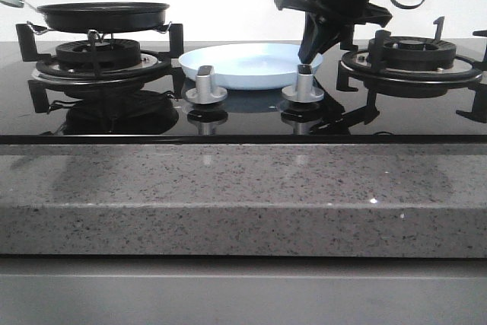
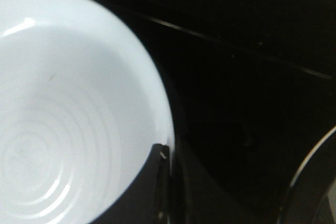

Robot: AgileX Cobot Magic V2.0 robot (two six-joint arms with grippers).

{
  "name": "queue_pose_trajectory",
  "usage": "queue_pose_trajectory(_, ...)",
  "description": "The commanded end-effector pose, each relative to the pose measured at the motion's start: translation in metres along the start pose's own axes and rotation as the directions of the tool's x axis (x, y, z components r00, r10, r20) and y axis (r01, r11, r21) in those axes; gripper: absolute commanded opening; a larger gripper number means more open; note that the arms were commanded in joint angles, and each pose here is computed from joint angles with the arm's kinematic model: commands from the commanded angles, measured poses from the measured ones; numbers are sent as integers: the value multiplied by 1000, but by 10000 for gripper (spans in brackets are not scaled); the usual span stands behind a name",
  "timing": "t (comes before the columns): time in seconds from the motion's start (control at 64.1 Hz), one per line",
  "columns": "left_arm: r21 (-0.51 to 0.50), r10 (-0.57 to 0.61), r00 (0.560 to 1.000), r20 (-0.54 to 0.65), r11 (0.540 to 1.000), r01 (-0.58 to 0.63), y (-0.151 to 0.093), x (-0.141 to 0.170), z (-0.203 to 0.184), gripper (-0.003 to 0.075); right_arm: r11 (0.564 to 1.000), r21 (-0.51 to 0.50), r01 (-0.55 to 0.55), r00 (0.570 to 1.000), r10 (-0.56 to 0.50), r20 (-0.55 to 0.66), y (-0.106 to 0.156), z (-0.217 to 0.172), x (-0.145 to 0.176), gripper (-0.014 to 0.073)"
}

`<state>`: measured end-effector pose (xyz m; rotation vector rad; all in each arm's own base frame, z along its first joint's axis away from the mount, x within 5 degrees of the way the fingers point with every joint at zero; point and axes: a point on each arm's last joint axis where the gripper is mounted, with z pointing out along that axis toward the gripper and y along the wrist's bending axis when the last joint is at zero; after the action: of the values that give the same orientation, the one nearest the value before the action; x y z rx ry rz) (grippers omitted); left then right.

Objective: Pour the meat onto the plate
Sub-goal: 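Grasp the plate rim with the right gripper and lift it toward the pan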

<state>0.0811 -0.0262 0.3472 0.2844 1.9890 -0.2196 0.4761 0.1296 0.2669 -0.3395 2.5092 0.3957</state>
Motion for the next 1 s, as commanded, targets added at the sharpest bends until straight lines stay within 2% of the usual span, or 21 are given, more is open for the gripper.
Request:
queue_pose_trajectory(0.0,8,-3,996,93,1000,2,-1,-14,-3,564,999,31,39,992,-42,118,3,-30,-17,-123)
queue_pose_trajectory(0.172,8,-3,996,93,1000,2,-1,-14,-3,564,1000,28,-9,986,4,169,5,-42,-23,-118)
queue_pose_trajectory(0.437,7,-2,995,100,1000,1,-1,-15,-3,564,1000,20,13,970,-18,240,21,-104,-28,-119)
queue_pose_trajectory(0.639,6,-2,990,144,1000,1,-1,-19,-3,564,999,16,51,969,-53,239,35,-130,4,-119)
queue_pose_trajectory(0.795,6,-2,988,154,1000,1,-1,-20,-3,564,997,-39,73,966,-61,252,50,-147,40,-119)
queue_pose_trajectory(0.983,6,-2,986,168,1000,2,-1,-21,-4,564,995,-92,40,975,-18,221,54,-144,74,-119)
